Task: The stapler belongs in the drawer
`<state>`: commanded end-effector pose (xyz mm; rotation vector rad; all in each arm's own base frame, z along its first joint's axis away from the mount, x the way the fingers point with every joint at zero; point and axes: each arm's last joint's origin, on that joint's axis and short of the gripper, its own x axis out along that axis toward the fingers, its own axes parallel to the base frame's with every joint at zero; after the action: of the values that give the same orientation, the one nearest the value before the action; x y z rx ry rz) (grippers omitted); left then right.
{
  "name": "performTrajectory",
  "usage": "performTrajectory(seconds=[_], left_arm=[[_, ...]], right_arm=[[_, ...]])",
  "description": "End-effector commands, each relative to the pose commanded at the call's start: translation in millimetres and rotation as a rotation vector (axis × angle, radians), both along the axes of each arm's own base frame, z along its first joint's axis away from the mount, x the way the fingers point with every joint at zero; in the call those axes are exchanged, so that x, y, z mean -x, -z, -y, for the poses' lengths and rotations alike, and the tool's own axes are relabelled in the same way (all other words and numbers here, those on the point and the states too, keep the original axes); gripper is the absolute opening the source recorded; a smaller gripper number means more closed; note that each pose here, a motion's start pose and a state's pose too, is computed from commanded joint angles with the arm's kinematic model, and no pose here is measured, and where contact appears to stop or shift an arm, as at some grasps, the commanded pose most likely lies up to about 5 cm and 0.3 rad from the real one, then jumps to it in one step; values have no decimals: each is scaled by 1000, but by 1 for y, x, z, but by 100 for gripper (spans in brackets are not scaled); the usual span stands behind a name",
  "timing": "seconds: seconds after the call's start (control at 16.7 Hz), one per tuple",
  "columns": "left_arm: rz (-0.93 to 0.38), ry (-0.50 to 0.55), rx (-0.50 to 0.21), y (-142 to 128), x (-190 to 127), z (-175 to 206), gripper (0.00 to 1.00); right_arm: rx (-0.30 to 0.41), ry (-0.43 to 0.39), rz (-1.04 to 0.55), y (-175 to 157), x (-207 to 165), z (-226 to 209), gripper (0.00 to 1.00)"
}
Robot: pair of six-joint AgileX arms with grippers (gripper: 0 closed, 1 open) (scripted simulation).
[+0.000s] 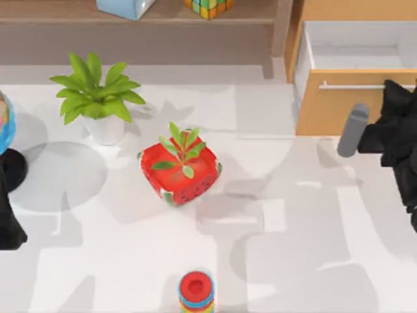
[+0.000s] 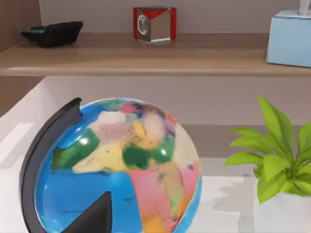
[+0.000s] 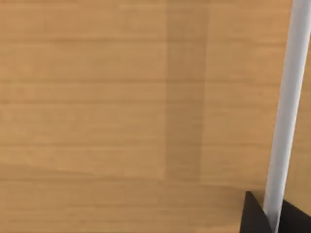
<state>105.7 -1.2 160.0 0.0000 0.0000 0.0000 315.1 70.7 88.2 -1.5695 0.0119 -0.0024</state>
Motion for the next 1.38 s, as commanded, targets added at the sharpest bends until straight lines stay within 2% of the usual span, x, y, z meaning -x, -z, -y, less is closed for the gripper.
performTrajectory(seconds=[0.36, 0.84, 1.2, 1.38], left_arm=[[0, 0, 0, 0, 0, 0, 100], [0, 0, 0, 0, 0, 0, 100], [0, 0, 0, 0, 0, 0, 100], [0, 0, 0, 0, 0, 0, 100]], right_arm=[[-2, -1, -2, 0, -3, -1, 0], [-2, -1, -2, 0, -56, 0, 0], [-4, -1, -5, 0, -62, -1, 0], [0, -3, -9, 2, -78, -1, 0]])
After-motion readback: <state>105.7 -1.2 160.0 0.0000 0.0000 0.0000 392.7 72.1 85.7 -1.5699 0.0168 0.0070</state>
